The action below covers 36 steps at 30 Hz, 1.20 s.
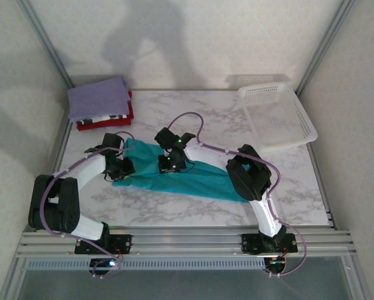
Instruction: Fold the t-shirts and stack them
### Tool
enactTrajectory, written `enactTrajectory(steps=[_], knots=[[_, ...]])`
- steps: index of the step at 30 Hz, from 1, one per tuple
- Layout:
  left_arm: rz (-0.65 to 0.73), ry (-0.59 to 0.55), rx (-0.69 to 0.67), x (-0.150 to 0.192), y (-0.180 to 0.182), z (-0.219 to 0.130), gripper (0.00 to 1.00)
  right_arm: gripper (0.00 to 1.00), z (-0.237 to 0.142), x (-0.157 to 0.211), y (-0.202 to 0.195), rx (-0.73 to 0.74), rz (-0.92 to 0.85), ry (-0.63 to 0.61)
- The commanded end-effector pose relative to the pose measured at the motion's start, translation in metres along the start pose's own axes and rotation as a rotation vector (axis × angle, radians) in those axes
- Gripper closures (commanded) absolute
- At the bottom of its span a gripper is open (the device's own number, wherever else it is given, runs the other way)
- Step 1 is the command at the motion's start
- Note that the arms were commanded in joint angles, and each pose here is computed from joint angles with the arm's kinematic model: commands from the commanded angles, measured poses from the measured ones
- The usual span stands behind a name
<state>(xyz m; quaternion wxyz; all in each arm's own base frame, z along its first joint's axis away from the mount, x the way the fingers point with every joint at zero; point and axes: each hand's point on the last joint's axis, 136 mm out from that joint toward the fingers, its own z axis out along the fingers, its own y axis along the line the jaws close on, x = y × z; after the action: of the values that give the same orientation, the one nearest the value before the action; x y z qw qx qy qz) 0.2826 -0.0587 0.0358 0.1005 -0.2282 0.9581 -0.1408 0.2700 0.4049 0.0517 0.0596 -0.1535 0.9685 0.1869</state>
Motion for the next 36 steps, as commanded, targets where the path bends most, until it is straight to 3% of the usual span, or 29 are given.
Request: enactTrajectory(steps=[1,8,14,17,22,29,36], knots=[[0.007,0.010,0.011,0.010,-0.001,-0.014,0.76,0.71,-0.028,-0.006,0.000,0.033,-0.025,-0.049],[0.023,-0.118,0.094,-0.037,-0.038,-0.041,0.75,0.78,-0.041,-0.027,-0.015,0.020,0.029,-0.103],[0.034,-0.184,0.188,-0.082,-0.074,-0.025,0.98,0.90,-0.030,-0.043,-0.057,0.022,0.151,-0.118],[0.038,-0.205,0.193,-0.094,-0.083,-0.008,1.00,0.96,-0.023,-0.047,-0.070,0.037,0.165,-0.125],[0.028,-0.243,0.153,-0.112,-0.080,0.020,1.00,0.99,-0.012,-0.055,-0.108,0.086,0.243,-0.119],[-0.061,-0.237,0.086,-0.140,-0.057,0.057,1.00,0.98,-0.005,-0.027,-0.169,0.234,0.415,-0.103],[-0.038,-0.203,0.076,-0.159,-0.065,0.074,1.00,0.99,-0.009,-0.010,-0.195,0.291,0.456,-0.084]])
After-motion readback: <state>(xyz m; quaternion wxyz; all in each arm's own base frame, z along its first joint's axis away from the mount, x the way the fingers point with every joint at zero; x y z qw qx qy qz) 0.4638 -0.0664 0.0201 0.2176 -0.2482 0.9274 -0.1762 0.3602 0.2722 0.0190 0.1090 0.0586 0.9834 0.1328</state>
